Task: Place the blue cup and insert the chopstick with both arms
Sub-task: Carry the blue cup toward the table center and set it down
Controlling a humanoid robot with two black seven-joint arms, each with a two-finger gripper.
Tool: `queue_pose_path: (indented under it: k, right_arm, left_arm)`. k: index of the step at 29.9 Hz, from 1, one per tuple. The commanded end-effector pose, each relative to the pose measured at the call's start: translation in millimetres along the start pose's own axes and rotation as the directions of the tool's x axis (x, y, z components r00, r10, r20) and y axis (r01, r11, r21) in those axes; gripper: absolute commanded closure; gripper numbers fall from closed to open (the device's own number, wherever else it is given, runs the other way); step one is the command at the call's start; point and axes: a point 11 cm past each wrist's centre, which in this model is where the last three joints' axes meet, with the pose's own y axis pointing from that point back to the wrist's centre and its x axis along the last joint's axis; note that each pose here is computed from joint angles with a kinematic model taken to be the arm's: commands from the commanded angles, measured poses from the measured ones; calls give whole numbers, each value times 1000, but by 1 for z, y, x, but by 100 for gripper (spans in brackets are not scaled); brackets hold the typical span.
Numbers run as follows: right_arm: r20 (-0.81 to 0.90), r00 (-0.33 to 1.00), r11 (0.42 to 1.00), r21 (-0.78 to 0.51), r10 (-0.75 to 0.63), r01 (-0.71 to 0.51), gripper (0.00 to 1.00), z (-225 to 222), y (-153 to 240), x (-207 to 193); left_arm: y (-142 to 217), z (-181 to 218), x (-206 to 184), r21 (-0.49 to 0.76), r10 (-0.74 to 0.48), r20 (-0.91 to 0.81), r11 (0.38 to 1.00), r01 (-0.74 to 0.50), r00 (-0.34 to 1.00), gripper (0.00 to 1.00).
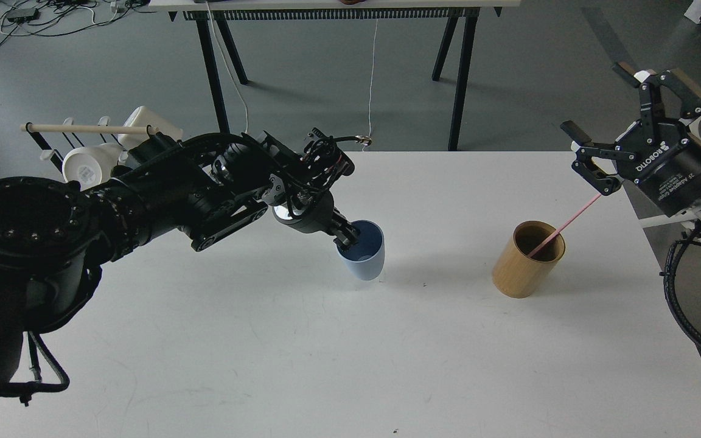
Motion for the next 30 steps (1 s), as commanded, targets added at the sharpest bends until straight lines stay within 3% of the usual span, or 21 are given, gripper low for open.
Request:
queue_pose_path:
  k: [1,25,30]
  right_arm:
    - [-2,1000,1000,-2,6,-6,6,0,1,2]
    - [-5,1000,1000,-9,20,-20,6,2,4,7]
    - [-3,1000,1000,-10,19,-19,6,3,4,7]
  left_arm:
    - [2,-11,-4,35,-7,-9,999,7,1000,99]
    - [-10,10,-11,-55,0,-62,998,-3,998,98]
    - [-10,11,-11,-59,1,-63,998,-5,998,94]
